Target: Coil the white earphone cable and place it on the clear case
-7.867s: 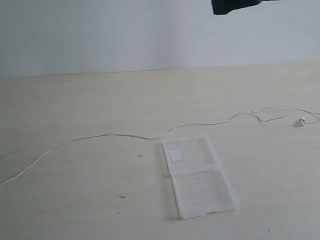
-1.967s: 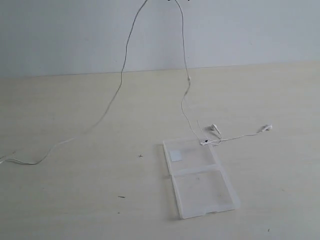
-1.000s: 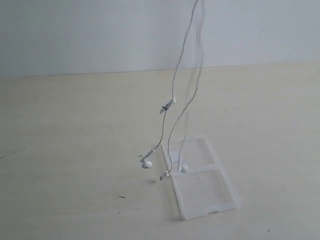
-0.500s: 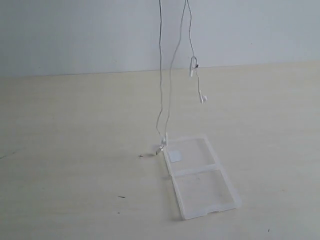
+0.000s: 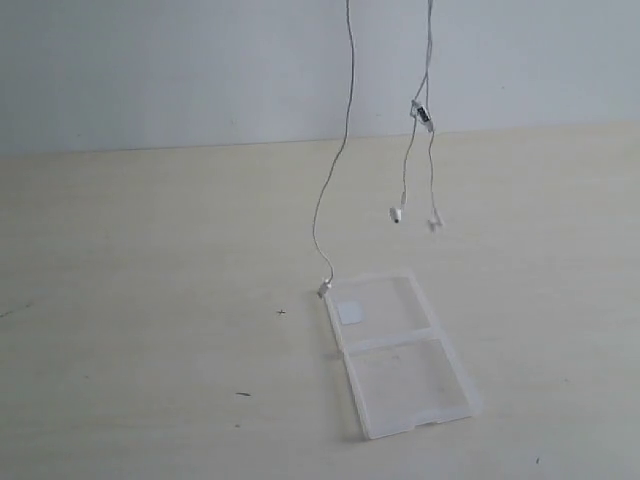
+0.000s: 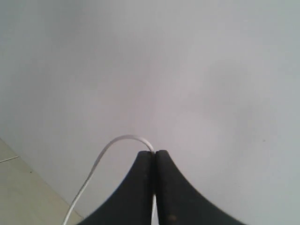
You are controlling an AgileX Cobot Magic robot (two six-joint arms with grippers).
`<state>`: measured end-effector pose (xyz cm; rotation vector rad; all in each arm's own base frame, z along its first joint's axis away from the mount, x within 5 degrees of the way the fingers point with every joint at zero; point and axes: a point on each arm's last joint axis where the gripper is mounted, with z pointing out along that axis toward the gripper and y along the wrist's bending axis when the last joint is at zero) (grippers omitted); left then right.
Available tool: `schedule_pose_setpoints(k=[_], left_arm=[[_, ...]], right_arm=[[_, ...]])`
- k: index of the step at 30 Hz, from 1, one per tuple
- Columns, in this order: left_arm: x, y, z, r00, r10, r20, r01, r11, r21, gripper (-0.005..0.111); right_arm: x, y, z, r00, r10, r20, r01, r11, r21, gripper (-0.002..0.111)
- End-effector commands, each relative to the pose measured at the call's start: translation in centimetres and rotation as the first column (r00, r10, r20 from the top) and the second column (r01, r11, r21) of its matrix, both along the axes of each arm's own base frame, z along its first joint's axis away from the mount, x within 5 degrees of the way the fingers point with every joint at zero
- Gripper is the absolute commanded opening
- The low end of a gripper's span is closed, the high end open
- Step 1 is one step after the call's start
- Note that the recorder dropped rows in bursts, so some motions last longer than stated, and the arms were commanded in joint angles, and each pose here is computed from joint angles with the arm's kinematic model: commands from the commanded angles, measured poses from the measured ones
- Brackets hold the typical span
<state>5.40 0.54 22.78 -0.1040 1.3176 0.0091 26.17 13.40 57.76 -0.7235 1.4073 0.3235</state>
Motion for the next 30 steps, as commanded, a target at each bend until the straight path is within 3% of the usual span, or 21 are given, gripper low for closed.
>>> schedule_pose_setpoints(k=[1, 9, 19, 23, 26, 28, 30], left_arm=[[-0.5, 0.2, 1.4, 0.987, 0.021, 0.162, -0.019, 1.0, -0.014, 0.0], [-0.8, 0.3, 1.8, 0.971, -0.027, 0.239, 0.081, 0.972, -0.22, 0.0], [-0.9, 0.3, 2.1, 0.964, -0.028, 0.263, 0.091, 0.969, -0.231, 0.0], [-0.8, 0.3, 1.9, 0.971, -0.033, 0.237, 0.09, 0.967, -0.237, 0.0], [-0.1, 0.1, 1.2, 0.985, -0.076, 0.152, 0.124, 0.933, -0.339, 0.0], [0.7, -0.6, 1.5, 0.981, -0.141, 0.134, 0.172, 0.948, -0.266, 0.0], [1.7, -2.4, 3.5, 0.944, -0.309, 0.116, 0.319, 0.945, -0.071, 0.0]], right_arm=[[-0.1, -1.8, 0.6, 0.991, -0.124, -0.058, 0.129, 0.987, 0.095, 0.0], [0.3, -3.3, 0.5, 0.974, -0.192, -0.119, 0.208, 0.969, 0.136, 0.0], [0.3, -3.2, 0.1, 0.971, -0.184, -0.152, 0.202, 0.973, 0.113, 0.0], [0.0, -2.7, 0.1, 0.975, -0.125, -0.181, 0.152, 0.978, 0.144, 0.0], [-0.5, -1.9, 0.1, 0.986, -0.025, -0.166, 0.047, 0.99, 0.13, 0.0], [-1.0, -1.1, -0.1, 0.982, 0.083, -0.17, -0.064, 0.991, 0.117, 0.0], [-1.1, -0.7, 0.0, 0.978, 0.135, -0.16, -0.113, 0.984, 0.137, 0.0]])
